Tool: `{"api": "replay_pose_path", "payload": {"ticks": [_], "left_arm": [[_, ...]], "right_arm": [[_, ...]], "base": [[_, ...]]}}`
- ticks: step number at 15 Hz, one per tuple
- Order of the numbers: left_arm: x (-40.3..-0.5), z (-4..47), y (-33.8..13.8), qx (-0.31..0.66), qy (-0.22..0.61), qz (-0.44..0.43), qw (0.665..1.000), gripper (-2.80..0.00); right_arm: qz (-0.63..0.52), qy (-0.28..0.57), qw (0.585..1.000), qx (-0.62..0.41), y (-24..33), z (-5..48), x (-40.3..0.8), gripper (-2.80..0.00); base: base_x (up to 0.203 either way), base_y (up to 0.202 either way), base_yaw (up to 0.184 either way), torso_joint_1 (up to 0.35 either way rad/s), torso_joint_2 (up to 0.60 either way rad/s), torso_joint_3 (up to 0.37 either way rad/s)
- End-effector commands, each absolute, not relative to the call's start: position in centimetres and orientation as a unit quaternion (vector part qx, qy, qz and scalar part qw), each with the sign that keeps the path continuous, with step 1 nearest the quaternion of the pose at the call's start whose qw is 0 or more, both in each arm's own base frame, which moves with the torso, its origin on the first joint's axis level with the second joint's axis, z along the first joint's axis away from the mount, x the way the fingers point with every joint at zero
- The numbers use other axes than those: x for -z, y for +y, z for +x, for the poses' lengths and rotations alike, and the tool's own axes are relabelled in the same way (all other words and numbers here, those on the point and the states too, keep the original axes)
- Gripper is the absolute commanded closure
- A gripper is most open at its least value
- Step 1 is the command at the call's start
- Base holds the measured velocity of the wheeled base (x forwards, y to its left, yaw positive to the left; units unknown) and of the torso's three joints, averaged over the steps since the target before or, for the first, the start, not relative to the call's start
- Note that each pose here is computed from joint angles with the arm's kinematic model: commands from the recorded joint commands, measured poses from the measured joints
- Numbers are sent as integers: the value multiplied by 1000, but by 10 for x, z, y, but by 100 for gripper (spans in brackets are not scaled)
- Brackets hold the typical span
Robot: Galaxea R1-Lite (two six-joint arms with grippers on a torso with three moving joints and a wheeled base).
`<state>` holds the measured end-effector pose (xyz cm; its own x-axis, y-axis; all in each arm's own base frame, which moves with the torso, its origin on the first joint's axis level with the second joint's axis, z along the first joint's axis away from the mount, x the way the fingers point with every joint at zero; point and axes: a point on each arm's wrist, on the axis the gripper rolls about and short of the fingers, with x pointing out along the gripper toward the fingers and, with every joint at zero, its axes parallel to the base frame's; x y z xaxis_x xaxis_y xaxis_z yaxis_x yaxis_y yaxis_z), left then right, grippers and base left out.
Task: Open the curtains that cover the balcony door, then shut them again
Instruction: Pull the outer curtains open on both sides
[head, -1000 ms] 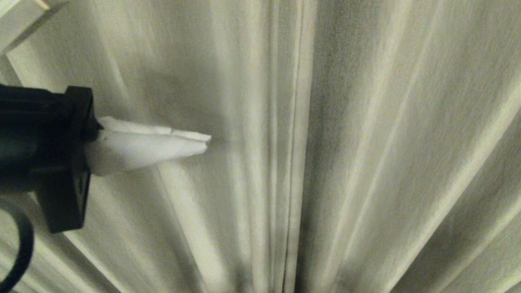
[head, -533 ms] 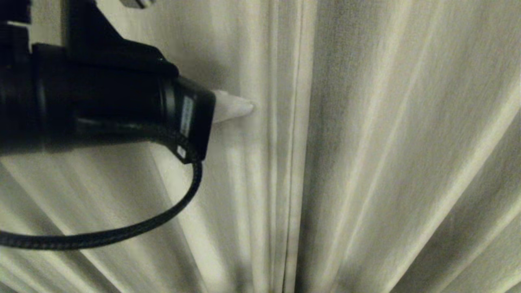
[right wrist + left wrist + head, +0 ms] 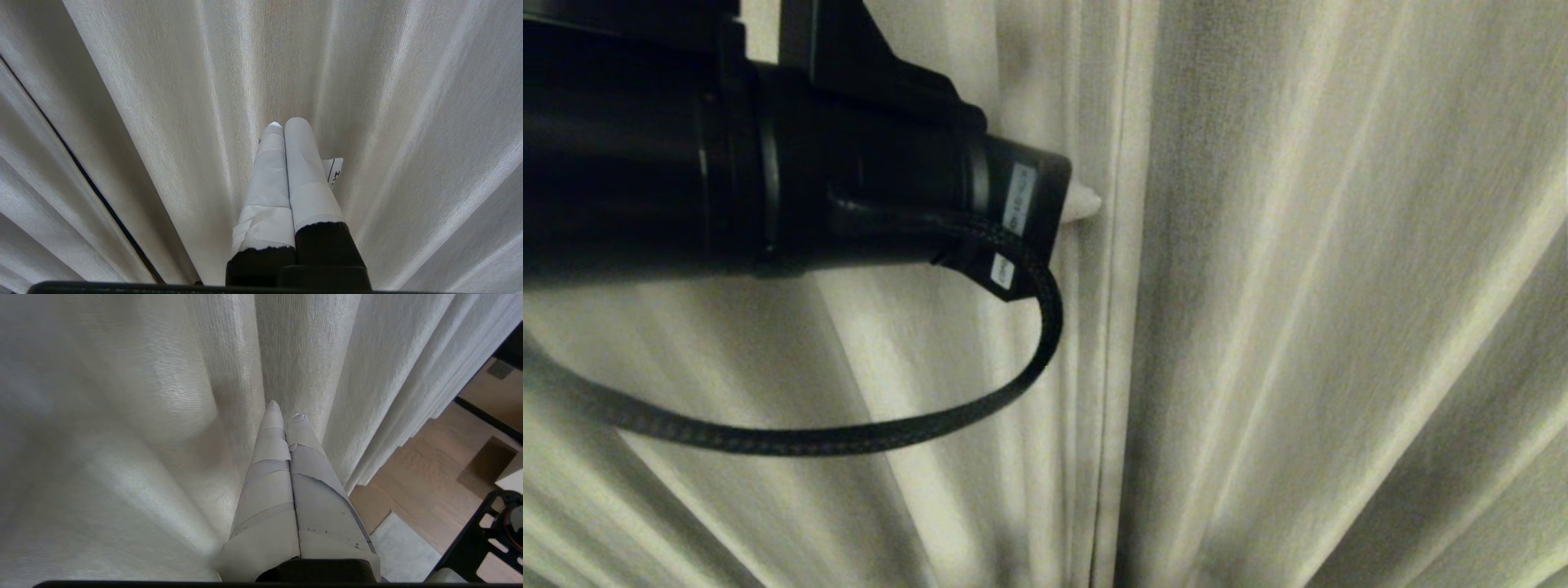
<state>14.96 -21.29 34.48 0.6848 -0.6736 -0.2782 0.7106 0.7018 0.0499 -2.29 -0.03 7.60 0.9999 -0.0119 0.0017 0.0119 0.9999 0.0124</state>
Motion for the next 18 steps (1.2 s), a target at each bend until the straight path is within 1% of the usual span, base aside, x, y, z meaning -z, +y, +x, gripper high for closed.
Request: {"api": "replay_pose_path", "payload": {"ticks": [1, 7, 9, 11, 12, 15, 18], "left_arm": [[-342, 150, -216, 380, 125, 79, 913, -280], [-343, 144, -208, 381, 127, 63, 913, -280], [-338, 140, -203, 384, 107, 45, 916, -280], [-332, 137, -202, 389, 65, 15, 919, -280], [-330, 133, -197, 390, 56, 10, 919, -280], [-326, 125, -186, 390, 52, 8, 919, -280], [-327, 124, -184, 390, 49, 6, 920, -280]], "right_arm": [[6, -1, 1000, 6, 0, -23, -76, 0], [6, -1, 1000, 6, 0, -23, -76, 0], [6, -1, 1000, 6, 0, -23, -76, 0], [6, -1, 1000, 6, 0, -23, -76, 0], [6, -1, 1000, 6, 0, -23, -76, 0], [6, -2, 1000, 6, 0, -23, -76, 0], [6, -1, 1000, 6, 0, -23, -76, 0]], "base": [[0, 0, 0, 0, 0, 0], [0, 0, 0, 0, 0, 0], [0, 0, 0, 0, 0, 0], [0, 0, 0, 0, 0, 0], [0, 0, 0, 0, 0, 0], [0, 0, 0, 0, 0, 0], [0, 0, 0, 0, 0, 0]]}}
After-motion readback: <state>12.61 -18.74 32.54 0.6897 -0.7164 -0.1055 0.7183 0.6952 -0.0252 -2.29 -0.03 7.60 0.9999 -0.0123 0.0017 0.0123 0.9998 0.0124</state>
